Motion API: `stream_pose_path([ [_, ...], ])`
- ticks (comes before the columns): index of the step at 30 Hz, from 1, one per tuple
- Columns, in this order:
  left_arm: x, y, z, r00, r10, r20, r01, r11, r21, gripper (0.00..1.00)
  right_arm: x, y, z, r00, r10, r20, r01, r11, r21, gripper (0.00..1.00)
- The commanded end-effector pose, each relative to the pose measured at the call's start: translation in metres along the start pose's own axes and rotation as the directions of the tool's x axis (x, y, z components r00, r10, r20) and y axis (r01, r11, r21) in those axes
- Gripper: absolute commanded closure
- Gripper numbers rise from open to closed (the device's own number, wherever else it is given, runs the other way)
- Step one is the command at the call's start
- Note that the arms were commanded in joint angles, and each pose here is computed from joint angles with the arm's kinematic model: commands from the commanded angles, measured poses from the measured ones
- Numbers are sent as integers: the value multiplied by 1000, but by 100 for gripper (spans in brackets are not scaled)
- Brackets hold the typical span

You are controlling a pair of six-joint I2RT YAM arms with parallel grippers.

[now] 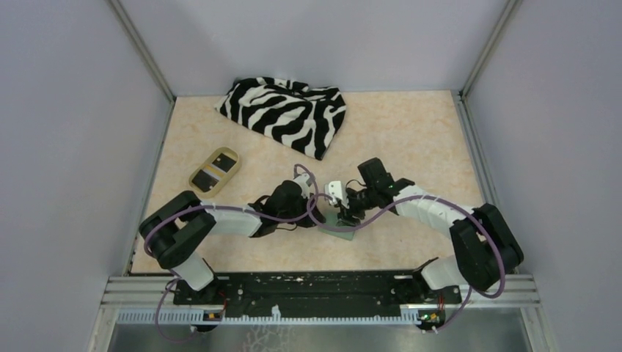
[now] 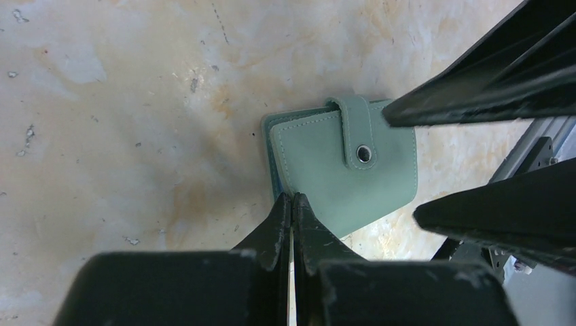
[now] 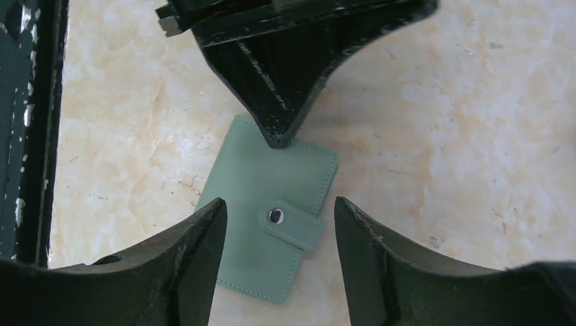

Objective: Put the credit cards into the card holder
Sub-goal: Open the card holder at the center of the board.

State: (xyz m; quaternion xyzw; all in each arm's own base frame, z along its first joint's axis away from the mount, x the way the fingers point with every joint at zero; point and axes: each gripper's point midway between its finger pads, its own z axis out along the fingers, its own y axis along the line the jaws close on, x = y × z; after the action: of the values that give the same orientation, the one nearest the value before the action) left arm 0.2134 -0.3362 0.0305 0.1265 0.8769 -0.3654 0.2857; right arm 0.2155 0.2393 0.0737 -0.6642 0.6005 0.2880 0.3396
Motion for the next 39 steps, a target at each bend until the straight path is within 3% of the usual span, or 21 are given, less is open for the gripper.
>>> stream_pose_path([
  [1,12,-2,3,999,-12,-46,13,1000,15,100,-4,6,13,995,-98,-20,96,993,-61,42],
  [7,13,-1,0,999,-19,-41,20,1000,15,100,4,3,19,994,-74,-80,69,996,-55,52],
  [14,13,-1,-1,999,-21,-41,22,1000,17,100,17,-7,19,988,-42,-147,41,999,-4,55],
  [22,14,-2,-1,999,-23,-42,24,999,22,100,25,-13,21,983,-12,-184,15,1000,18,70],
  [27,16,-1,-2,999,-24,-43,25,999,22,100,25,-18,21,979,17,-203,-11,999,30,100],
  [34,23,6,-2,998,-25,-51,25,1000,5,100,12,-43,13,977,106,-186,-76,983,165,100],
  [39,23,12,-3,999,-21,-40,20,1000,-17,100,4,-58,0,976,195,-95,-170,960,224,100],
])
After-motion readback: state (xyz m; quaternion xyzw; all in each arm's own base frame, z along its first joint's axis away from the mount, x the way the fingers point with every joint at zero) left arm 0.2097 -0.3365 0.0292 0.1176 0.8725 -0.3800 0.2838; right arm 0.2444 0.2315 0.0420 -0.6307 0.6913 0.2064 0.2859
